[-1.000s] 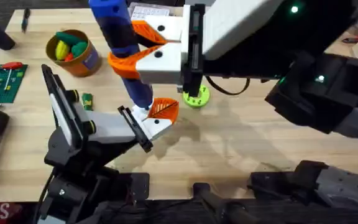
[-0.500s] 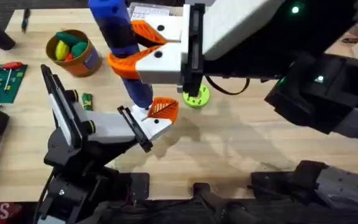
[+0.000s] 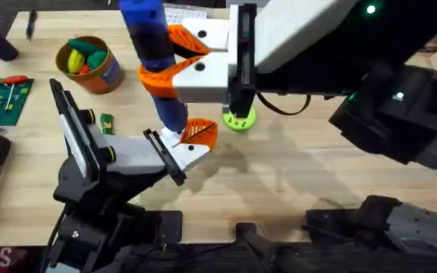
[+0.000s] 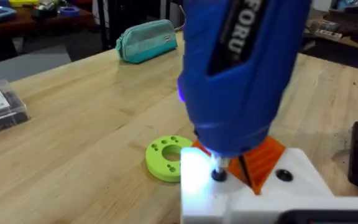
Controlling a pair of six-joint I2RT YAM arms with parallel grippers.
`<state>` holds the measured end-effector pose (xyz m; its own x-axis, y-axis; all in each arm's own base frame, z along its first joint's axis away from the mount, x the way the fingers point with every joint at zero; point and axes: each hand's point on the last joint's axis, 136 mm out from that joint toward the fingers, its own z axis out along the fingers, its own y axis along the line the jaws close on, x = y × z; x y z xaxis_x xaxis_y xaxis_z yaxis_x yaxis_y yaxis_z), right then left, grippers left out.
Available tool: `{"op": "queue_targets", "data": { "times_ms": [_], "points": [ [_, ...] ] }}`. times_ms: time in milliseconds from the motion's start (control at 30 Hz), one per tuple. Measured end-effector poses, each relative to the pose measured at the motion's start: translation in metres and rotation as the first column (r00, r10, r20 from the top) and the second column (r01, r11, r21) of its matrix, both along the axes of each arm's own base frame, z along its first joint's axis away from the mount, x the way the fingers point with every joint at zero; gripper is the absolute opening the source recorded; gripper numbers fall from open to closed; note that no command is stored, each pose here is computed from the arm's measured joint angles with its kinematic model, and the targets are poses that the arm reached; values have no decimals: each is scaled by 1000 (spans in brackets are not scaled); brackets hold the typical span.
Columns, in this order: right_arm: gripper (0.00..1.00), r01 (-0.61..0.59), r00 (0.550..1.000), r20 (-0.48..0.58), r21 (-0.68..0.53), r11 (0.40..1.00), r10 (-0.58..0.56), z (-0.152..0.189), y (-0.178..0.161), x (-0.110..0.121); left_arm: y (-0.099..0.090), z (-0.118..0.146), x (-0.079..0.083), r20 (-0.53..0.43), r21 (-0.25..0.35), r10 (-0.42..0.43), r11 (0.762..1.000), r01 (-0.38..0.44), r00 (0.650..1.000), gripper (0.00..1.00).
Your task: Pick up the gripper from the table and insert it into the empty holder that is missing its gripper. Then pick up a screw, insert it into the mounting hole, and use the screwdriver to tighten it. Finally, clean up the table by picking up the vegetable and placing it into the bucket.
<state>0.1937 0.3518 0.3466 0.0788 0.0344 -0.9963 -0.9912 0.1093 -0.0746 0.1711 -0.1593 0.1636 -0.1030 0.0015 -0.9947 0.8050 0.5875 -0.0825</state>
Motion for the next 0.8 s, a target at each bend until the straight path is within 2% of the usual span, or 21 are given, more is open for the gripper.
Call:
{"op": "queue_targets", "data": {
  "times_ms": [100, 233, 333, 600, 800],
  "points": [
    [53, -7, 1000, 30, 33, 999, 6, 6, -1, -2, 0, 2, 0, 11, 1, 0, 1000, 0, 1000, 7],
    [53, -8, 986, 164, 178, 984, -21, 48, -10, -6, 0, 0, 1, 3, 3, 4, 1000, -4, 1000, 7],
    [53, -8, 977, 207, 227, 974, -40, 64, -16, -8, 0, 0, 1, 3, 3, 4, 1000, -4, 1000, 7],
    [53, 53, 990, 120, 199, 979, -78, 54, -23, 11, 0, 0, 1, 3, 3, 4, 1000, -4, 1000, 7],
    [53, 69, 993, 79, 165, 984, -83, 45, -22, 16, 0, 0, 1, 3, 3, 4, 1000, -4, 1000, 7]
  ]
}}
